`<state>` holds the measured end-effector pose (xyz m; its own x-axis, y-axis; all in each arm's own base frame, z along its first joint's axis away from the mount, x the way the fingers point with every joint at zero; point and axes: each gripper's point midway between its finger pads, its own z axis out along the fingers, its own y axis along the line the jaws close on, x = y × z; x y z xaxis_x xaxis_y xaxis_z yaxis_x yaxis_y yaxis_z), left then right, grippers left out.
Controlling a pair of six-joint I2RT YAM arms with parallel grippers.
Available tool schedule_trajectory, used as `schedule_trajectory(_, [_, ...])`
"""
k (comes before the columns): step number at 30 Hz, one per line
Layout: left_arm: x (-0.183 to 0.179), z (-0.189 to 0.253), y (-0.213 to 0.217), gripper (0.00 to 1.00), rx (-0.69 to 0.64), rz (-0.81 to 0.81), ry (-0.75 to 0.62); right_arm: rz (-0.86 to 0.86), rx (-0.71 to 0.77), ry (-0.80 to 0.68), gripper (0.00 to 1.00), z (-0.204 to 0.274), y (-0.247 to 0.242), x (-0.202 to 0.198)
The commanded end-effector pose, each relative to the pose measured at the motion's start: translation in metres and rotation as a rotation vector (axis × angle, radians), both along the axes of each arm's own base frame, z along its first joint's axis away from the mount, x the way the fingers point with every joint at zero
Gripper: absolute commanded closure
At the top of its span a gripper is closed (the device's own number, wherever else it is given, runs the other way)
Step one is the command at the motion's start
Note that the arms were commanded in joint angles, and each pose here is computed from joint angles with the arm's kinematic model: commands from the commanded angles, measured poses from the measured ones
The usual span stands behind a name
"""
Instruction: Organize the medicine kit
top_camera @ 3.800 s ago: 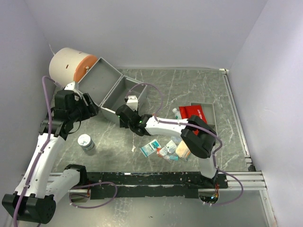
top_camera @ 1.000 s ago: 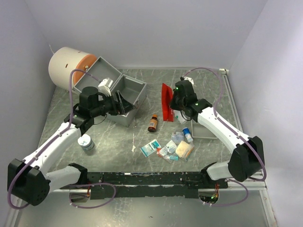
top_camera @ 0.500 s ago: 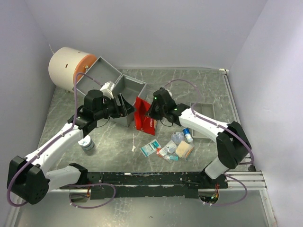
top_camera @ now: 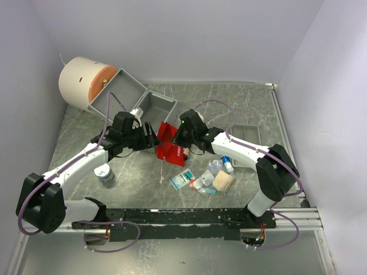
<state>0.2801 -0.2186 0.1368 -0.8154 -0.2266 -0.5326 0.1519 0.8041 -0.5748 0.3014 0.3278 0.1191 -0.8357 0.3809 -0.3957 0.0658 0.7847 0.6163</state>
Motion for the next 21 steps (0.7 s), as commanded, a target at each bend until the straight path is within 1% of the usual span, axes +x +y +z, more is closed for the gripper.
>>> schedule_trajectory(1, [0.000, 0.008, -0.006, 0.25, -0.016, -0.016, -0.003, 0.046, 0.073, -0.072, 1.00, 0.022, 0.013, 0.001])
schedule_trajectory(6, [-0.005, 0.007, -0.014, 0.27, -0.065, -0.033, 0.030, 0.065, 0.129, -0.151, 1.00, 0.044, 0.008, -0.004])
schedule_trajectory(7, [-0.005, 0.010, -0.015, 0.28, -0.079, -0.033, 0.031, 0.066, 0.127, -0.150, 1.00, 0.039, 0.004, -0.009])
schedule_trajectory(10, [-0.002, 0.019, -0.019, 0.33, -0.110, -0.028, 0.016, 0.080, 0.149, -0.167, 1.00, 0.042, 0.003, -0.013])
schedule_trajectory(16, [0.002, 0.027, -0.022, 0.44, -0.121, -0.040, -0.020, 0.110, 0.180, -0.147, 1.00, 0.038, 0.011, -0.017])
schedule_trajectory(17, [0.001, 0.027, -0.021, 0.46, -0.117, -0.045, -0.016, 0.112, 0.183, -0.141, 1.00, 0.036, 0.012, -0.017])
schedule_trajectory(19, [0.000, 0.026, -0.021, 0.54, -0.104, -0.053, -0.017, 0.112, 0.176, -0.133, 1.00, 0.032, 0.014, -0.015])
schedule_trajectory(20, [0.000, 0.027, -0.019, 0.58, -0.095, -0.054, -0.022, 0.110, 0.169, -0.126, 1.00, 0.030, 0.015, -0.014])
schedule_trajectory(21, [0.000, 0.027, -0.017, 0.65, -0.082, -0.050, -0.028, 0.108, 0.159, -0.121, 1.00, 0.027, 0.015, -0.013])
